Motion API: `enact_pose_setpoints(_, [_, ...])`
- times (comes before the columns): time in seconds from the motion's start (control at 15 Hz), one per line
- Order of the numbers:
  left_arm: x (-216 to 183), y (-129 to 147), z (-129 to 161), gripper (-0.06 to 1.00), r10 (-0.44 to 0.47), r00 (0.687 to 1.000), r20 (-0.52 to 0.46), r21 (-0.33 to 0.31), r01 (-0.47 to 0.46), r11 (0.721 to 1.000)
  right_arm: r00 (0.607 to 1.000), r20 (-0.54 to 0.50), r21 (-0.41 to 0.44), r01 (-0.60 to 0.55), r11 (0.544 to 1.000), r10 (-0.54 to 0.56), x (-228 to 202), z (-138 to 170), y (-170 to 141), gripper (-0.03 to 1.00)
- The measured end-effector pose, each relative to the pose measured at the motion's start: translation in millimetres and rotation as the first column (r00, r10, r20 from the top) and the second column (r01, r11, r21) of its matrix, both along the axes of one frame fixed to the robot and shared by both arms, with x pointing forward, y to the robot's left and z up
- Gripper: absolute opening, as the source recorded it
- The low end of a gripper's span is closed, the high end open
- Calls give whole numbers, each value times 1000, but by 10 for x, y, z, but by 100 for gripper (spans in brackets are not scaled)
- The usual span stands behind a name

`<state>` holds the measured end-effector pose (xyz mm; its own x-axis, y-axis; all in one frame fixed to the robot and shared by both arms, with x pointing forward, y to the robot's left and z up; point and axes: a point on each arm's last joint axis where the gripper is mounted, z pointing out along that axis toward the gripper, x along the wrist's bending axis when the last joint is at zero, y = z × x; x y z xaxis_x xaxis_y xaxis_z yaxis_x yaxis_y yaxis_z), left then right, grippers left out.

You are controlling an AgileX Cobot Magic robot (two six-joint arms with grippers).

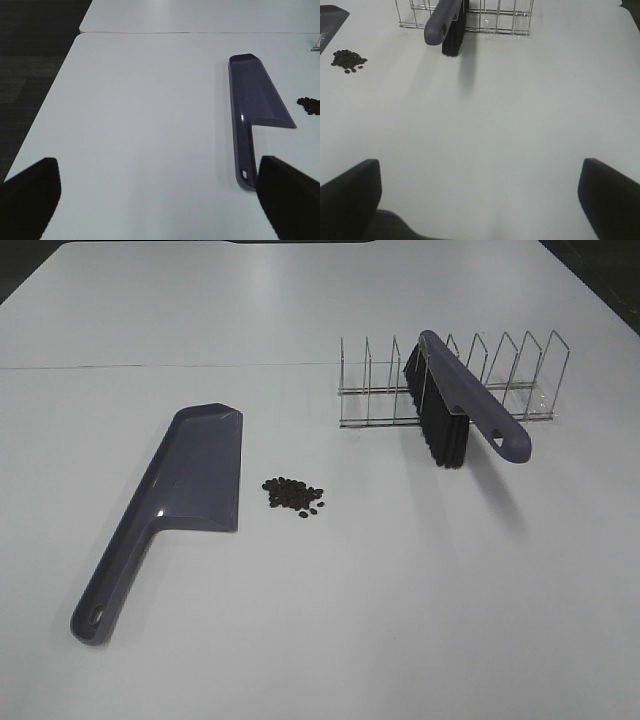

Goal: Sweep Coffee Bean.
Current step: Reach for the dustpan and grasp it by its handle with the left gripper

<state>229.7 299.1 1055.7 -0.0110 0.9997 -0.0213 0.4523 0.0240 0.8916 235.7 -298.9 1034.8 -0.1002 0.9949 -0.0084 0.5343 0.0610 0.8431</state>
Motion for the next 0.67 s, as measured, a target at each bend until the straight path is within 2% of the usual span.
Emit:
enact_pose_setpoints(0.47, [18,4,4,100,3,1000,-15,4,-3,1000,1000,0,0,0,1000,0,0,0,0,96])
enact_pose_setpoints(0.6, [96,6,46,99,2,995,-101,2,-2,1000,1000,0,0,0,1000,0,0,0,0,96])
enact_pose_setpoints(0.67, [164,8,90,99,1,983,-181,1,-1,1000,1000,0,0,0,1000,0,0,0,0,96])
